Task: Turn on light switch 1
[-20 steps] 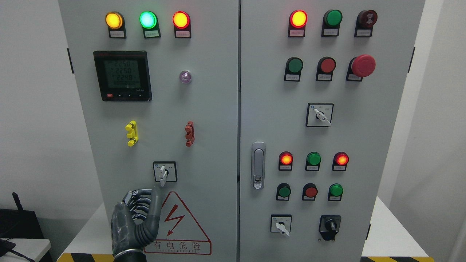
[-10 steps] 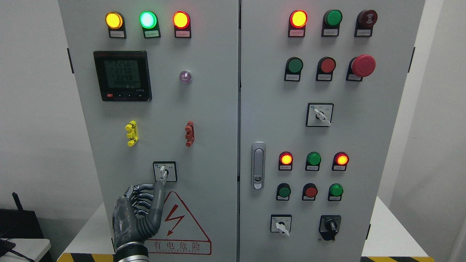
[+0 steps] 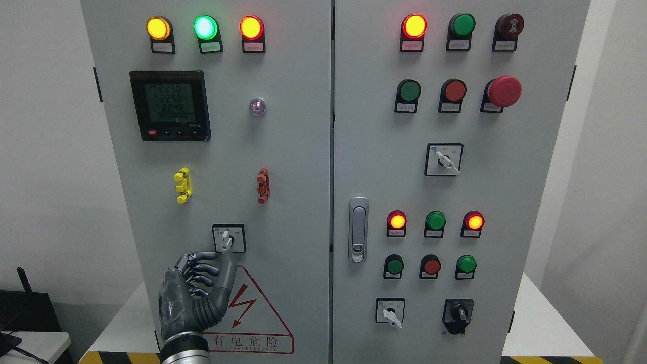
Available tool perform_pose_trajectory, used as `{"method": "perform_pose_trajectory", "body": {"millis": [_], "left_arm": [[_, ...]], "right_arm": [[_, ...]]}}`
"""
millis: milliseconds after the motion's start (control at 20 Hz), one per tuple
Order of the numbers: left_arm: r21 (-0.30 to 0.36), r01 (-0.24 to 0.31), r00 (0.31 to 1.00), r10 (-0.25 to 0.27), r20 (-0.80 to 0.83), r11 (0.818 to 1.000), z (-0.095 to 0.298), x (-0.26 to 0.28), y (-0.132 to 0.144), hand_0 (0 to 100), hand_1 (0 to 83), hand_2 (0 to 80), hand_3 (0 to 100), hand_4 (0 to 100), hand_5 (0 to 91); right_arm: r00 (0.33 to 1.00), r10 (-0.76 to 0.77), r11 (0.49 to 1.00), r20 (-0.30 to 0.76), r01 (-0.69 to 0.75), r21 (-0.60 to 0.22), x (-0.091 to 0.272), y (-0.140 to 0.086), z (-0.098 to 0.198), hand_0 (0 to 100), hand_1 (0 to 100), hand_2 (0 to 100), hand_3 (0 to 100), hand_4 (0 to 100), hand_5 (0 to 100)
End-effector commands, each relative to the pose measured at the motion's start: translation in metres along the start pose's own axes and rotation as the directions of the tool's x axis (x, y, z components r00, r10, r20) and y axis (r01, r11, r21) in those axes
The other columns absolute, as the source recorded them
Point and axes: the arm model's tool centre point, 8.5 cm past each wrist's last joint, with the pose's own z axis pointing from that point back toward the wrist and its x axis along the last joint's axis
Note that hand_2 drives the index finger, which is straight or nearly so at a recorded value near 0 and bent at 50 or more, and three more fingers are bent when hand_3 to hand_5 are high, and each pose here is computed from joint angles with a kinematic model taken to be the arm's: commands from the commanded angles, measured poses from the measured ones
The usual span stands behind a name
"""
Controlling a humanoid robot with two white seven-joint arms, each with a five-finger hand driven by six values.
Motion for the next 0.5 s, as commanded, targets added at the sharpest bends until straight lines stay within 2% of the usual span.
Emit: {"method": "perform_pose_trajectory", "body": {"millis": [0, 451], "left_arm": [[-0.005, -0.005, 1.0, 0.005, 0.007, 1.0, -0.0012, 0.0052, -0.0034, 21, 50.5, 44.7, 71, 76, 76.8], [-0.004, -0.008, 1.0, 0.008, 0.002, 1.0, -0.002, 0.0067, -0.0031, 21, 49.0, 46.2, 73, 77, 77.8]], "right_arm": [[1.0, -0.008, 1.0, 0.0, 0.008, 0.001, -0.0002, 0.0, 0.0, 12, 39, 0, 0, 0, 0], [1.0, -0.008, 1.0, 0.001, 0.008, 0.002, 0.0007, 0.001, 0.0, 12, 39, 0, 0, 0, 0]]}}
